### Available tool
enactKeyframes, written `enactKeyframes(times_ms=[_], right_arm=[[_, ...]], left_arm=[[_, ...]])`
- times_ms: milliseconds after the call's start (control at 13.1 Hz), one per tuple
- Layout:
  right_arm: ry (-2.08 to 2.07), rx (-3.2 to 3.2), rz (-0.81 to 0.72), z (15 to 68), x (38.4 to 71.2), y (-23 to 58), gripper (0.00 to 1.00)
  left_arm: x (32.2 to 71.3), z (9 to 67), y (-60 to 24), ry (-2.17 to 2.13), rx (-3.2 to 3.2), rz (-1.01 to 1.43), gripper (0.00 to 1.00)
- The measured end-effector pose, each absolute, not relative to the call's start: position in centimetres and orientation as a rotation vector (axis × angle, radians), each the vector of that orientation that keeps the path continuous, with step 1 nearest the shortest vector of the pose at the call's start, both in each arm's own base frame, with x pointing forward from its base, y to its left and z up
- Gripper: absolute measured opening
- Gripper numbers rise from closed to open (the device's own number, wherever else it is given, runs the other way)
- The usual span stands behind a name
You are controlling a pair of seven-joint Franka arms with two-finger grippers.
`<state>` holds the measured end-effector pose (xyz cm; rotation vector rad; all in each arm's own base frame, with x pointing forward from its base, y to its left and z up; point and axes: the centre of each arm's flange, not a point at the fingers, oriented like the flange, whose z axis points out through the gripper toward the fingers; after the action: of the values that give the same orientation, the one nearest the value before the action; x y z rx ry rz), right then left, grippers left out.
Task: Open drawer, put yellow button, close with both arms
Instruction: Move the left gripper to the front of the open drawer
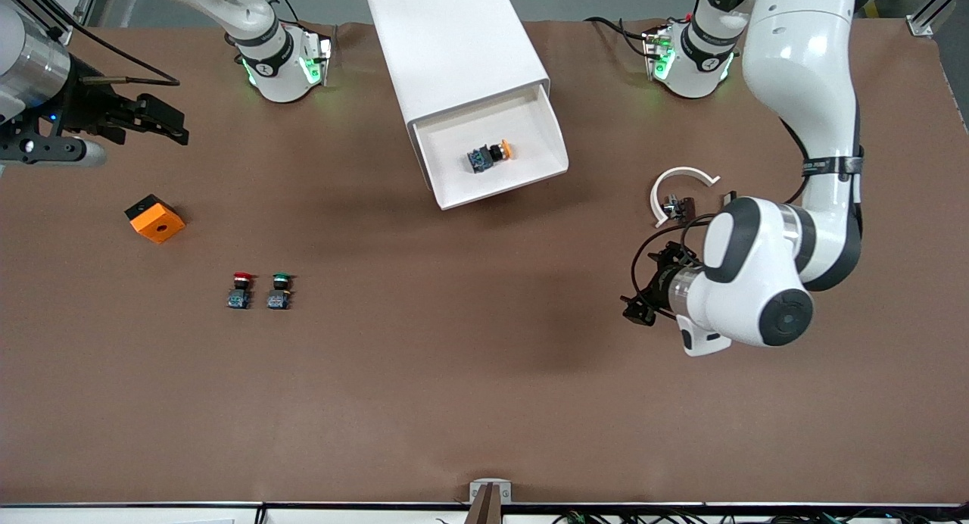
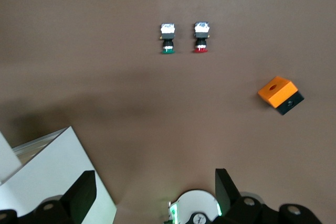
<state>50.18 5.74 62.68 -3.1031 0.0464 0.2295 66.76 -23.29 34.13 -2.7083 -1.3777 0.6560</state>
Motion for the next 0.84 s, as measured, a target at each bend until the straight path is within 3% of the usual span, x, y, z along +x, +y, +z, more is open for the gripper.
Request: enactKeyframes(times_ms=[457,838], right_arm=[[-0.033,-3.097,0.168,61.5,48.1,1.4,1.00],[-0.013,-3.094,0.154,61.8,47.9,-0.4,1.00]], left_arm=[[65.3,40.1,-25.9,-1.005,-2.973,0.489,1.00],[62.9,39.0,-30.4,-0.925,-3.083,0.241,1.00]])
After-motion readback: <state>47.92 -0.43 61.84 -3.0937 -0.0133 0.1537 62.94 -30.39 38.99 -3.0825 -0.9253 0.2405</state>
